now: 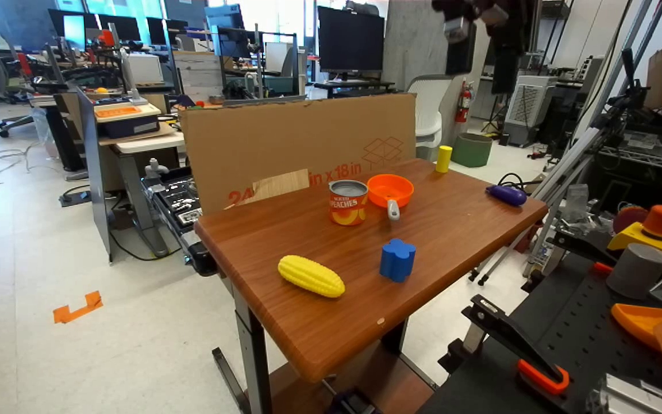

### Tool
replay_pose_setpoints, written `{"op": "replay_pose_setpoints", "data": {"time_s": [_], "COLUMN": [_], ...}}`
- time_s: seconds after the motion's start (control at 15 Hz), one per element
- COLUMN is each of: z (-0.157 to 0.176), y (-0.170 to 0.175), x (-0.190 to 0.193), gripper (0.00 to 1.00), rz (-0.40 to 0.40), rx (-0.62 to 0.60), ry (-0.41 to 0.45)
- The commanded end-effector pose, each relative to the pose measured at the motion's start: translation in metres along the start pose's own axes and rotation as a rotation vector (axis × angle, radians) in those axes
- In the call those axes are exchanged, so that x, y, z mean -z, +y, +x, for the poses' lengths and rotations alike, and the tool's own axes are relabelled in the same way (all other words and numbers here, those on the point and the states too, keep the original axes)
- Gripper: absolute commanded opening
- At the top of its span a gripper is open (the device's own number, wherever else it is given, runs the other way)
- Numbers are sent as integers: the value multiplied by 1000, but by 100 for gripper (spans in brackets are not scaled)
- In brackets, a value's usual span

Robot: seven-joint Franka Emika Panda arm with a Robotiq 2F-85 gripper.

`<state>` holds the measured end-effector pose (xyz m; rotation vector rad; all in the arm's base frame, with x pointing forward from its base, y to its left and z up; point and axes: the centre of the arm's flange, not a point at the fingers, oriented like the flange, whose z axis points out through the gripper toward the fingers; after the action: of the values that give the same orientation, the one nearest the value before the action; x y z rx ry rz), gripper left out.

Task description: Pick up up the blue object and place it on the pan

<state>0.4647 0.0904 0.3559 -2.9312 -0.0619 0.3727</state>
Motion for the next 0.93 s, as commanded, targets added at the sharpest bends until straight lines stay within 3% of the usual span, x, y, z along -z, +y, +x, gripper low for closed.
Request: {"op": "replay_pose_setpoints", "data": {"time_s": [0.0, 0.27, 0.87], "z": [30, 49, 87], "y": [-1, -3, -13], "x": [-30, -70, -165], "gripper": [100, 100, 100], "rz": [-51, -118, -222], "rx": [25, 37, 105], "ry": [-33, -69, -1]}}
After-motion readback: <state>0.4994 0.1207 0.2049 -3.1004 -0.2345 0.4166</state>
